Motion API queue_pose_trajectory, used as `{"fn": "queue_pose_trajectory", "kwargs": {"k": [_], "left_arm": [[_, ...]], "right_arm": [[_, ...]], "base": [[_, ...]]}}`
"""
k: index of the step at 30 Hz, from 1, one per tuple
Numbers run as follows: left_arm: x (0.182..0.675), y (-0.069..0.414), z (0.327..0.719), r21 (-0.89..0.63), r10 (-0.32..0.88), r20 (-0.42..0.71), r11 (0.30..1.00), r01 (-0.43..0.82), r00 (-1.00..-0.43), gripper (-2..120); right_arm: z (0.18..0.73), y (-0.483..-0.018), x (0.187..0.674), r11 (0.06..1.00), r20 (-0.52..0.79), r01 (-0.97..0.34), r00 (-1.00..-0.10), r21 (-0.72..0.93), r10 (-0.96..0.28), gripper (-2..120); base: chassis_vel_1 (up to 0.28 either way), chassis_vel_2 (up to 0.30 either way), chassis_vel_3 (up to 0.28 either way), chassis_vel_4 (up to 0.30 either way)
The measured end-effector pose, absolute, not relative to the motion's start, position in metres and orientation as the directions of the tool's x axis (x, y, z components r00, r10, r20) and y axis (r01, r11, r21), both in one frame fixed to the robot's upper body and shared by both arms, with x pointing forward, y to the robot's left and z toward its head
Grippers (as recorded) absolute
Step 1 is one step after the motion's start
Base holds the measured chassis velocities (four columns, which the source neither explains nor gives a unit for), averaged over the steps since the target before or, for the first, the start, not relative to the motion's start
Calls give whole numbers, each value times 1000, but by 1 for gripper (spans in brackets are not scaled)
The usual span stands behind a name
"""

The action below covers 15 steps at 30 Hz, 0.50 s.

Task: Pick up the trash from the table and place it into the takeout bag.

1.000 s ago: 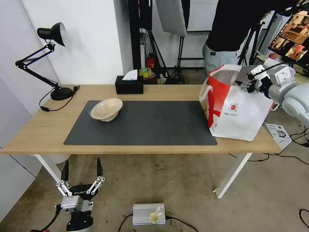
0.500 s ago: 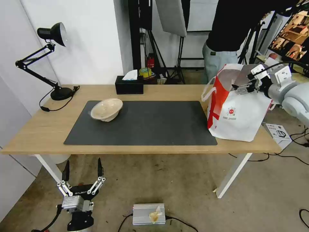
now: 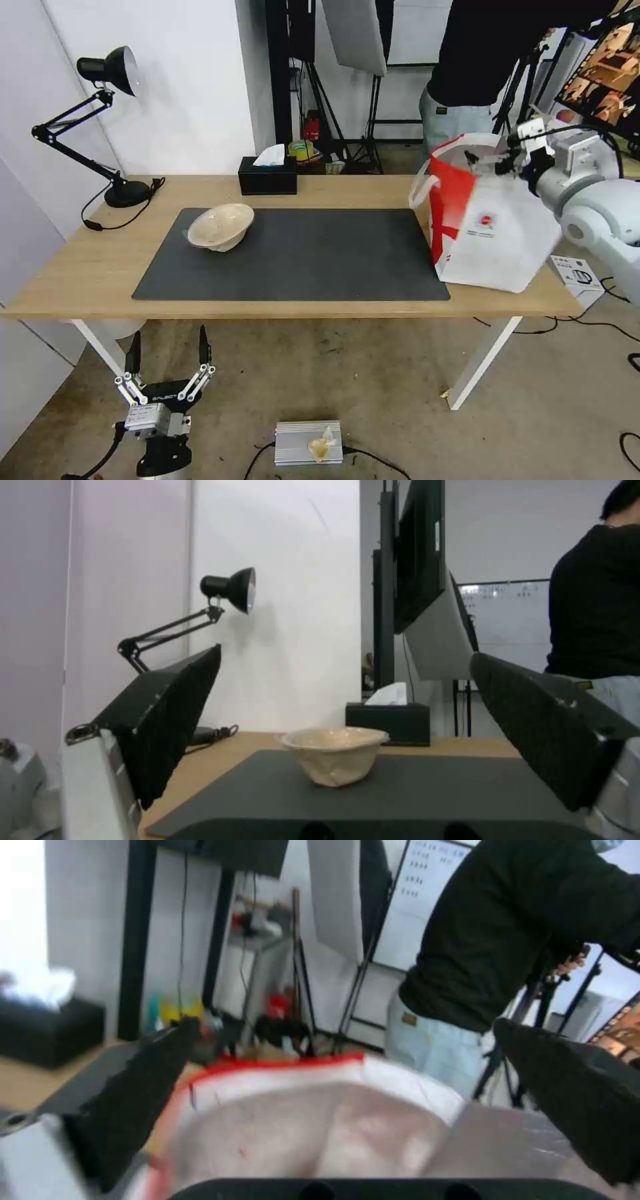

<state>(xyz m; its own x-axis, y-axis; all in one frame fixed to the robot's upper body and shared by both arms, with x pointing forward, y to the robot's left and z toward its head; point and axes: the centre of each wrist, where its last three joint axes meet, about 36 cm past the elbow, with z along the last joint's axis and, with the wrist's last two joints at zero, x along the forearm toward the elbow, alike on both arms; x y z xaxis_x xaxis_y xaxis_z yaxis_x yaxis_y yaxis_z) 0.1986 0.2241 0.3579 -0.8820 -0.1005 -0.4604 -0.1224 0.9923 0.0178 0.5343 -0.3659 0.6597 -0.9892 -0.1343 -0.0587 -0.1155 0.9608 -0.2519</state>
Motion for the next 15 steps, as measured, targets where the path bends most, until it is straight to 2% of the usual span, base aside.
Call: {"fn": "queue_pose_trajectory", "kwargs": {"k": [3,15], "left_arm": [[199,224,358,18,-100,-462,992,-122,-881,100],[200,225,360,15,-102,-467,992,-123,-878,100]], "right_arm": [[664,-362,536,974,-121,-112,-983,-196,-137,100],[687,-348,530,986,-295,-132,-943,-98,-156,100]], "base": [[0,0,0,0],[0,0,0,0]]}}
